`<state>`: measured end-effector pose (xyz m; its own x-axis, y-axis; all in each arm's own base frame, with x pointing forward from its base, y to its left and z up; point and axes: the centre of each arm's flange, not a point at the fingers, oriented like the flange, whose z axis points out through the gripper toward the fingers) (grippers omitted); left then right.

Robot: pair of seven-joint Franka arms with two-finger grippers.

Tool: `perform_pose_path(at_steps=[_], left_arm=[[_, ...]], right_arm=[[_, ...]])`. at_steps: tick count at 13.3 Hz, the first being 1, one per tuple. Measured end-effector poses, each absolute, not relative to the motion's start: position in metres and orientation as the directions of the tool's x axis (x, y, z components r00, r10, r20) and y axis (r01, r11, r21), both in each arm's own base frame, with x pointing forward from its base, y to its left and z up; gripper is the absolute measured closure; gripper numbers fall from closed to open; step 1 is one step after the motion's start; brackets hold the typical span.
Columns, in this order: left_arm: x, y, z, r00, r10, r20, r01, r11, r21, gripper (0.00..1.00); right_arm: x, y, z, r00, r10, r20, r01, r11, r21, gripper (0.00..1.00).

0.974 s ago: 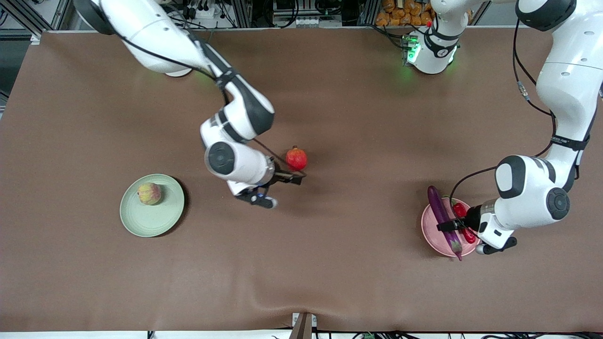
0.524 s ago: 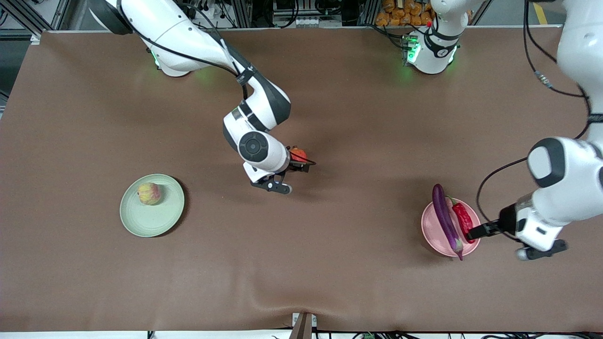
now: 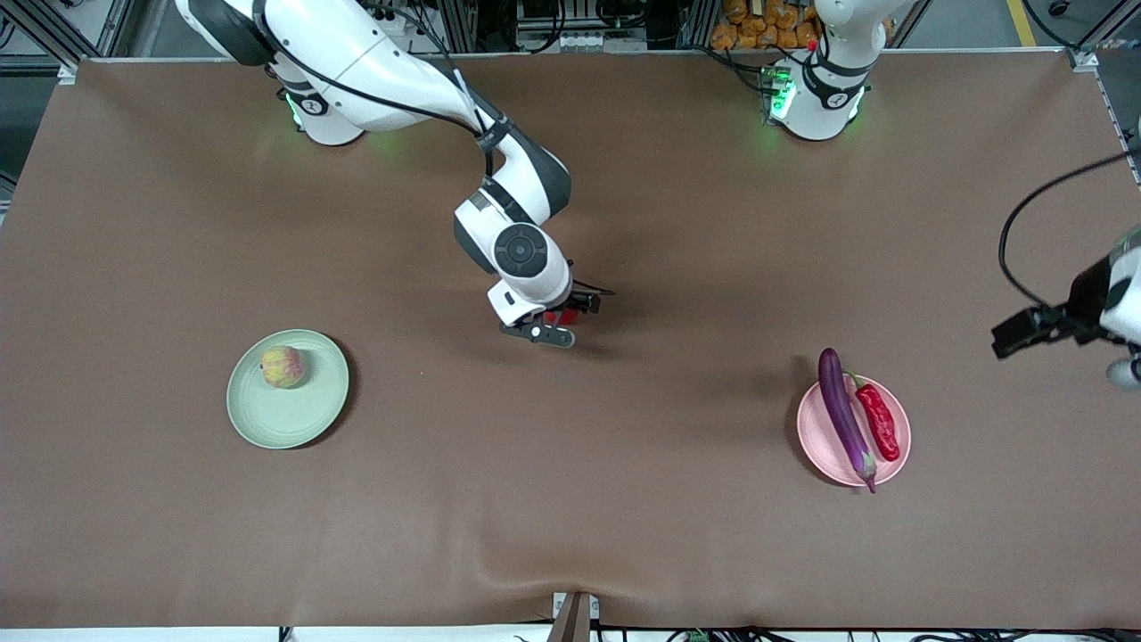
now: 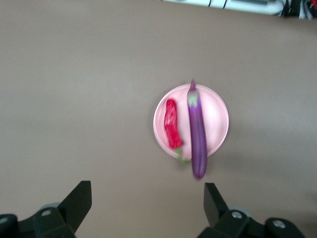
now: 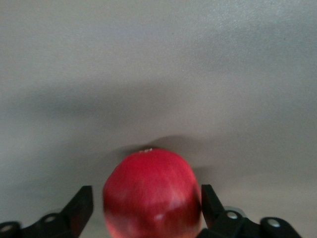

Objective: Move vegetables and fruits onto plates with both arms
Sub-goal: 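Carry the apple to the green plate while the left gripper withdraws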

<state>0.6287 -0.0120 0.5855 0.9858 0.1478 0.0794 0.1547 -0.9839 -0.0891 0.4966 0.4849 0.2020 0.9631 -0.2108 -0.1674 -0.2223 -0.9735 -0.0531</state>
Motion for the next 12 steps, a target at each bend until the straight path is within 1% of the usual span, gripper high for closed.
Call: perform_pose_path(at_steps=[1, 3, 4, 6, 8, 10, 12], left_arm=[[0.616, -0.018, 0.595, 0.988, 0.147, 0.047, 0.151, -0.983, -0.107, 0.00], [0.596, -0.029, 0.616, 0.989, 0.146, 0.020, 0.147, -0.983, -0.106, 0.00], [0.585, -0.034, 0.626, 0.990, 0.139, 0.006, 0.139, -0.986, -0.096, 0.00], [0.567, -0.044, 0.634, 0.991, 0.135, -0.017, 0.132, -0.986, -0.105, 0.00], [0.550, -0.045, 0.627, 0.987, 0.156, -0.045, 0.151, -0.984, -0.097, 0.00], [0.539, -0.030, 0.623, 0.980, 0.187, -0.068, 0.181, -0.980, -0.085, 0.00], [0.535, -0.022, 0.621, 0.979, 0.187, -0.080, 0.181, -0.980, -0.080, 0.00]], right_arm=[[0.497, 0.485, 0.203, 0.968, -0.199, -0.151, -0.208, -0.977, -0.049, 0.21], [0.507, 0.476, 0.206, 0.971, -0.198, -0.132, -0.202, -0.979, -0.020, 0.22], [0.519, 0.465, 0.211, 0.967, -0.215, -0.134, -0.217, -0.976, -0.001, 0.22], [0.558, 0.431, 0.236, 0.956, -0.254, -0.151, -0.251, -0.967, 0.036, 0.22], [0.606, 0.373, 0.269, 0.956, -0.238, -0.170, -0.234, -0.971, 0.044, 0.22], [0.649, 0.296, 0.294, 0.967, -0.187, -0.172, -0.186, -0.982, 0.019, 0.22], [0.680, 0.213, 0.304, 0.976, -0.137, -0.169, -0.140, -0.990, -0.009, 0.22]])
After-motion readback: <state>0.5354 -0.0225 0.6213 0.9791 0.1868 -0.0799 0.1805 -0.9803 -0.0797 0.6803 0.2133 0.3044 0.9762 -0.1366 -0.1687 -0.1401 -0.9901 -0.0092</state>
